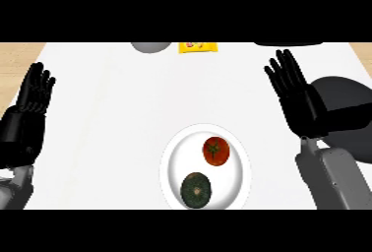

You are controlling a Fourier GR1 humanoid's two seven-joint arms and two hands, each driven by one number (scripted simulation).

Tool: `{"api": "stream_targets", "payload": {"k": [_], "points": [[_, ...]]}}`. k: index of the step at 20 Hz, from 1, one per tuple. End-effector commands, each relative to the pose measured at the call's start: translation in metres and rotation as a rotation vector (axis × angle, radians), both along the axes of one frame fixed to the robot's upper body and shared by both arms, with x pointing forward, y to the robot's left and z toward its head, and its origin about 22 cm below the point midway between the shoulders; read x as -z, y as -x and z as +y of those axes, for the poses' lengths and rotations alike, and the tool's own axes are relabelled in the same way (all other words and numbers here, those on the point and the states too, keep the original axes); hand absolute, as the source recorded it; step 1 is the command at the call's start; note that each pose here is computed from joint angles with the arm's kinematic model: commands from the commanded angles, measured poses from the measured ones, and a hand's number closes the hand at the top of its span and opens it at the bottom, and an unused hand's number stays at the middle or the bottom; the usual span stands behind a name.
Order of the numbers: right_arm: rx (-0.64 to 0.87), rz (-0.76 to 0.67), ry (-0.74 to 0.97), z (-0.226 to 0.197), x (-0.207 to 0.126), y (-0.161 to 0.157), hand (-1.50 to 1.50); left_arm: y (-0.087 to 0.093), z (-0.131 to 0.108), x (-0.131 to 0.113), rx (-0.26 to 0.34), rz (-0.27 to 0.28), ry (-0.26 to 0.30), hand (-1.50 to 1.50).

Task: Pick the tomato from the plate and place it in the pan

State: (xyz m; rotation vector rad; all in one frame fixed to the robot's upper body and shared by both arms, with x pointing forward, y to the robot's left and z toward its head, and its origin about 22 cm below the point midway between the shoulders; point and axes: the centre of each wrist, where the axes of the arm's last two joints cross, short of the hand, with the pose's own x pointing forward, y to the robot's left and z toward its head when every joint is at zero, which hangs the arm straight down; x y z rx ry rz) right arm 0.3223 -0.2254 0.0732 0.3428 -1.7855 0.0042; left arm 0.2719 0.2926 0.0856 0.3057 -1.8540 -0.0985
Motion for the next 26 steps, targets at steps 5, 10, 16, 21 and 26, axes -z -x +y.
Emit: {"api": "stream_targets", "payload": {"k": [5, 10, 16, 21, 26], "points": [[-0.665, 0.111, 0.474, 0.046, 0.011, -0.004, 1.50, -0.008, -0.016, 0.011, 0.047, 0.093, 0.034, 0.00], [-0.629, -0.169, 0.765, 0.011, 0.000, -0.008, -1.50, -0.009, -0.018, 0.035, 0.017, 0.234, 0.103, 0.00], [-0.507, -0.393, 0.917, -0.026, -0.072, -0.042, -1.50, -0.023, -0.010, 0.032, 0.031, 0.232, 0.094, 0.00], [-0.637, -0.397, 1.190, -0.013, -0.140, -0.050, -1.50, -0.027, -0.011, 0.033, 0.015, 0.245, 0.116, 0.00], [-0.717, -0.370, 1.365, 0.025, -0.178, -0.047, -1.50, -0.014, -0.015, 0.051, 0.032, 0.250, 0.104, 0.00]]}}
